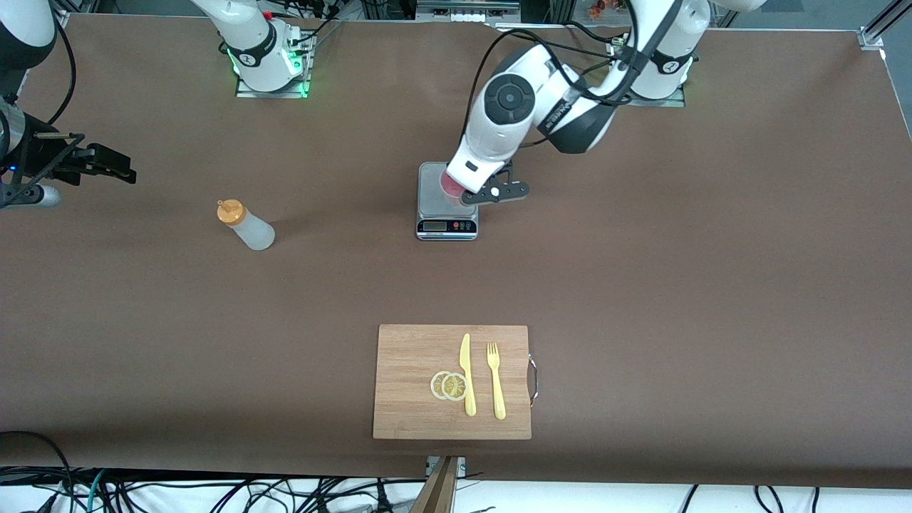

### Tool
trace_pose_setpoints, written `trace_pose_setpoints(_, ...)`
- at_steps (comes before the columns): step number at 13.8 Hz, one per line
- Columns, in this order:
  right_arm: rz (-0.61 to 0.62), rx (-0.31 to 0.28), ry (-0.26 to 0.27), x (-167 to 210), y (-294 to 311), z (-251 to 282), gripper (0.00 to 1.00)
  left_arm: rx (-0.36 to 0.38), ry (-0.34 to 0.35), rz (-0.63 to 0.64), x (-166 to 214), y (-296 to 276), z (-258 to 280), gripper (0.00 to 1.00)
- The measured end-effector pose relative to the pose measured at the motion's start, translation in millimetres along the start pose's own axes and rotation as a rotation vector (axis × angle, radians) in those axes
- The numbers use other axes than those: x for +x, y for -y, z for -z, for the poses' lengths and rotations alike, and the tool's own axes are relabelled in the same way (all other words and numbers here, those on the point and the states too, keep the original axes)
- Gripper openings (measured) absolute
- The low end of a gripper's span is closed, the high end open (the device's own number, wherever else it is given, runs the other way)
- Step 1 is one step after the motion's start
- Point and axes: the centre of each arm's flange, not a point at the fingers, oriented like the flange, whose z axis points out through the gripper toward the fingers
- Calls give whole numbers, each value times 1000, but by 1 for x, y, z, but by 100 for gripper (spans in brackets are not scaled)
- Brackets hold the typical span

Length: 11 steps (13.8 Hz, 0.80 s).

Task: Add sauce to pink cup with both arms
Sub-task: 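Carry the pink cup with the left gripper onto the scale, then open the left gripper and raise it off the cup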

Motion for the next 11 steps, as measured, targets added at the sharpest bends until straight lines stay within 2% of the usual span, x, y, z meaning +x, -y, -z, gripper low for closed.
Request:
trace_pose_setpoints(4, -1, 0, 0, 0, -1, 0, 100, 12, -30, 13, -31, -9, -27, 2)
trace_pose_setpoints(11, -3, 0, 0, 0, -2, 0, 100, 23, -81, 16, -44, -4, -63, 2)
